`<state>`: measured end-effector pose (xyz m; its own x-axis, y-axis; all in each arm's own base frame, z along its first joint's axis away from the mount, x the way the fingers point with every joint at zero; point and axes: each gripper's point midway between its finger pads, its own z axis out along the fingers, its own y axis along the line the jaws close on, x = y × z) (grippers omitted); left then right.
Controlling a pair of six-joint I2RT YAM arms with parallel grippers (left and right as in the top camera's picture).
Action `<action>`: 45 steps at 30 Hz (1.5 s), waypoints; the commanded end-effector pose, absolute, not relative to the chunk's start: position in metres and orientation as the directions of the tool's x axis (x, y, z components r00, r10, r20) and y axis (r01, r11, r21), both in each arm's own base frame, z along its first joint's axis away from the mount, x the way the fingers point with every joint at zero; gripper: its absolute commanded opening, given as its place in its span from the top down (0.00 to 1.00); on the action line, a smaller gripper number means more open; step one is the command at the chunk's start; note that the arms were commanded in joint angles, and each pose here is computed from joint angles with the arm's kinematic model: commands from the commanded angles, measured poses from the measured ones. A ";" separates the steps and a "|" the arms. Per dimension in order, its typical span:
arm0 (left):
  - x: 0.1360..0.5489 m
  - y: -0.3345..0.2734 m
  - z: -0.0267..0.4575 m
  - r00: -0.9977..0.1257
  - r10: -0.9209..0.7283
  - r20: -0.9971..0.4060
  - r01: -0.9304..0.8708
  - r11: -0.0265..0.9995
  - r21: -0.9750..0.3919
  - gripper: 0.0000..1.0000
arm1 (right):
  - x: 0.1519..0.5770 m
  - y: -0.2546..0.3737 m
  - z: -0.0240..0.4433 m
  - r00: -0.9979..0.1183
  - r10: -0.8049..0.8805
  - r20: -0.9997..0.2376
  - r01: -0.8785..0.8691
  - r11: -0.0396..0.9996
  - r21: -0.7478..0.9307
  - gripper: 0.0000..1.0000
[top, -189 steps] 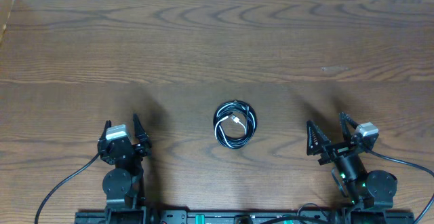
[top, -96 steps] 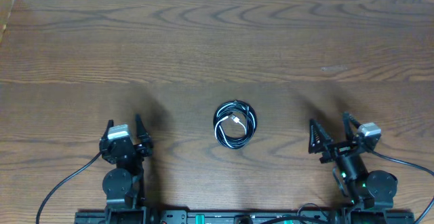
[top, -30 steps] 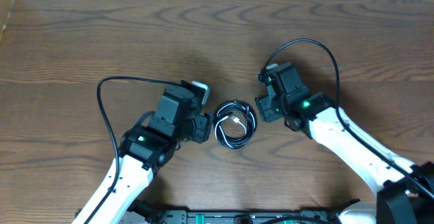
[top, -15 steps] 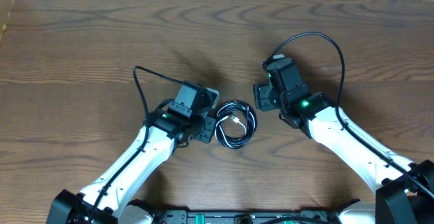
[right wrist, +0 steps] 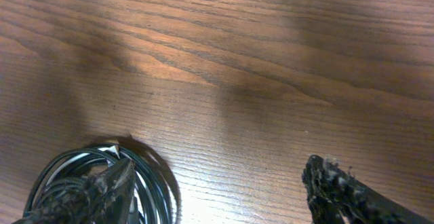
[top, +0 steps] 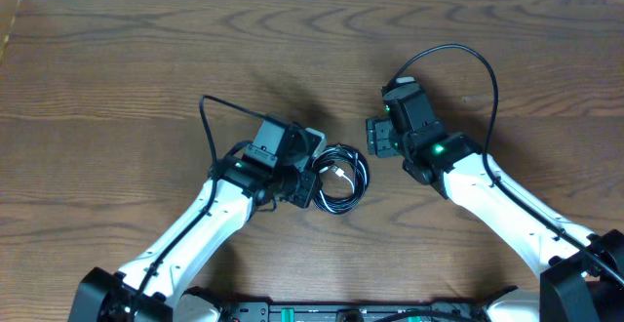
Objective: Untangle cables
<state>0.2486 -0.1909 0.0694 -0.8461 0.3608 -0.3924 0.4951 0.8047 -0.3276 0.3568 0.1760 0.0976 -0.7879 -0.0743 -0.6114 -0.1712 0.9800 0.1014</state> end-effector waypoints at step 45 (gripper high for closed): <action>0.273 -0.187 0.013 -0.845 0.385 -0.372 0.488 0.839 -0.240 0.57 | 0.357 0.179 0.103 -0.787 -0.058 -0.614 -0.171 0.977 0.127 0.11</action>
<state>0.2805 -0.1921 0.0223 -0.8325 0.3822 -0.4010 0.4995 0.8310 -0.2449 0.3552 0.1775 0.0968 -0.7927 -0.0745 -0.6050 -0.1760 0.9782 0.1103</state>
